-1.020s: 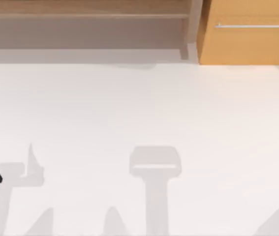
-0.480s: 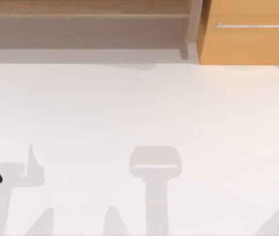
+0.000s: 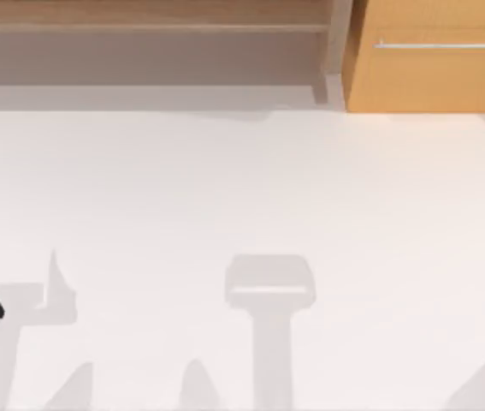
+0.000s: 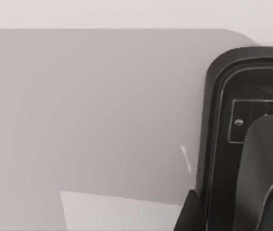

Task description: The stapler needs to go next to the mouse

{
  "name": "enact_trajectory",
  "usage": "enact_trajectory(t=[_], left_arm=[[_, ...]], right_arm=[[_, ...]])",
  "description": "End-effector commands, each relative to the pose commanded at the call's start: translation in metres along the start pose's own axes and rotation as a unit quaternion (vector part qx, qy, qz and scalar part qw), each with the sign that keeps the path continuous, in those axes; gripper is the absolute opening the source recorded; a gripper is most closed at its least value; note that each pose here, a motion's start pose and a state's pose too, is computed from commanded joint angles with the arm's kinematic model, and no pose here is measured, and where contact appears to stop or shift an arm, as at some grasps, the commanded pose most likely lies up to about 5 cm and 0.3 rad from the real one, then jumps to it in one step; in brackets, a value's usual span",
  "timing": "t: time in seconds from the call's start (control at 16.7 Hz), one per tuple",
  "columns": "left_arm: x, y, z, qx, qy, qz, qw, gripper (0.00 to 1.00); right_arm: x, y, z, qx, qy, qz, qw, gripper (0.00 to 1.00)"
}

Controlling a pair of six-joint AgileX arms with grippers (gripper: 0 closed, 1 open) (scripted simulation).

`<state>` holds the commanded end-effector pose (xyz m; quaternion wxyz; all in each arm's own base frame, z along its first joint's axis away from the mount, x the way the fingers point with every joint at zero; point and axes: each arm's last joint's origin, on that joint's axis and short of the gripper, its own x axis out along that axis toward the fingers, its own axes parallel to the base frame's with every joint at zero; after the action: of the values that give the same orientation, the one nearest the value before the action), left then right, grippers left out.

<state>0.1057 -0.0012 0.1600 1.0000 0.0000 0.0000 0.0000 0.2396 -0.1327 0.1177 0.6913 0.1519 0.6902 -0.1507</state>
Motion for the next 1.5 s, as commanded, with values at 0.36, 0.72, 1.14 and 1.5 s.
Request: enact_trajectory(t=[0.36, 0.72, 1.14, 1.5], left_arm=[[0.0, 0.0, 0.0, 0.0, 0.0, 0.0, 1.0, 1.0], [0.0, 0.0, 0.0, 0.0, 0.0, 0.0, 1.0, 1.0], [0.0, 0.0, 0.0, 0.0, 0.0, 0.0, 1.0, 1.0], [0.0, 0.0, 0.0, 0.0, 0.0, 0.0, 1.0, 1.0]], right_arm=[[-0.023, 0.0, -0.001, 0.0, 0.007, 0.001, 1.0, 0.0], [-0.029, 0.001, 0.0, 0.0, 0.0, 0.0, 1.0, 0.0], [-0.04, 0.061, -0.003, -0.053, -0.009, 0.017, 0.998, 0.0], [-0.037, 0.136, -0.027, -0.155, 0.012, 0.027, 0.988, 0.0]])
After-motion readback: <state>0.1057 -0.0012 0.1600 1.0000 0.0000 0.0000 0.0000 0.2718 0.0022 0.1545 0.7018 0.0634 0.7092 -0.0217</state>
